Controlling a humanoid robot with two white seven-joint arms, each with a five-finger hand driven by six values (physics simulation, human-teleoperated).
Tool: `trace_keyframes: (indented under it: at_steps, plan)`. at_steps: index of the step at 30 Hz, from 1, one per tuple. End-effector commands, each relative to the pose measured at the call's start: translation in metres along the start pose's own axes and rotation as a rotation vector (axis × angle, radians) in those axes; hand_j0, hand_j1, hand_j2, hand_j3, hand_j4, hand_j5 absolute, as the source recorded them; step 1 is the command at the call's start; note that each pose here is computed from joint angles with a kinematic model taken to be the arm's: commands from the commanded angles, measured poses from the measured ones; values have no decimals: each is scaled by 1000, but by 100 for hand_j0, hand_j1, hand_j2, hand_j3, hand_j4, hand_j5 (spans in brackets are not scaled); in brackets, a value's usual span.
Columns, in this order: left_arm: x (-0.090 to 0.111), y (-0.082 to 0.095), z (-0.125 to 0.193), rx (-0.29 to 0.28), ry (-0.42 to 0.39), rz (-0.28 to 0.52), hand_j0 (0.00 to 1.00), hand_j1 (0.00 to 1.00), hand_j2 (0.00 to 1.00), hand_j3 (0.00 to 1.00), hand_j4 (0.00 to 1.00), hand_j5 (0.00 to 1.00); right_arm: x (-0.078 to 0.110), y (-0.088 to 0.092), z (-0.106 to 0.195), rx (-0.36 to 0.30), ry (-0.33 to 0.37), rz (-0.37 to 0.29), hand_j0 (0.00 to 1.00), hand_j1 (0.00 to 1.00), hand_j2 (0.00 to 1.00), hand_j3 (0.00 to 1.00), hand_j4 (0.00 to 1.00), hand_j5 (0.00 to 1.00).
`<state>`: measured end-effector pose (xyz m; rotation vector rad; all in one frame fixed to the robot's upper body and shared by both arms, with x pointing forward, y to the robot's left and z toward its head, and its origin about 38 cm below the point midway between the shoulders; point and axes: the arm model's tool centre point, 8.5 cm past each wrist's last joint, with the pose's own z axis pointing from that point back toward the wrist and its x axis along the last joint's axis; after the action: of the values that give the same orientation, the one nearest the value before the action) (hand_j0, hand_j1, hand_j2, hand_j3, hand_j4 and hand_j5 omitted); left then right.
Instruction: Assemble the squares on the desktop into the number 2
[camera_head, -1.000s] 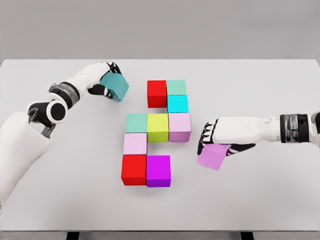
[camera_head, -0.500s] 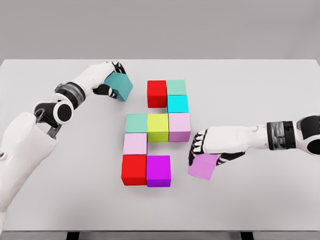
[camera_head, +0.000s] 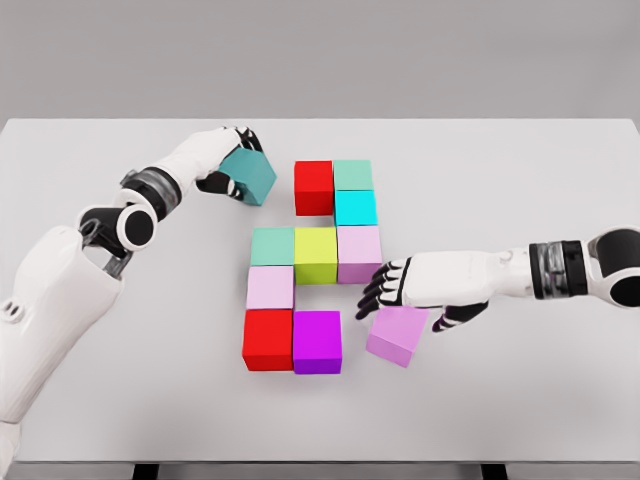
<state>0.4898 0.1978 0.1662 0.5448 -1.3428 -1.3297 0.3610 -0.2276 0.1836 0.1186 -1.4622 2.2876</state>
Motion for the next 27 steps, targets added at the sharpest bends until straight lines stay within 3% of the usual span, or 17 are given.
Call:
trace_keyframes:
  at_steps: [1,8,12,17,22,27]
  plan:
    - [3,1,0,4,-10,0,38,38,38,38,38,38,-1,-1,1,-3,2,-5,100,100,100,100,100,100]
    - [10,1,-1,8,-23,5,38,38,38,38,38,38,-11,-13,23,2,65,23,100,100,100,100,100,100]
    - [11,-1,-2,5,-27,9,38,38,38,38,38,38,-22,-14,48,43,139,26,100,100,100,100,100,100]
    - [10,-2,-1,4,-26,8,39,39,39,39,39,39,-33,-10,50,87,193,70,100,100,100,100,100,100]
    - [11,-2,-2,5,-29,17,53,53,53,53,53,53,-33,1,45,126,201,87,100,100,100,100,100,100]
    - [11,-1,-2,8,-31,17,58,58,58,58,58,58,-43,15,36,143,211,65,100,100,100,100,100,100]
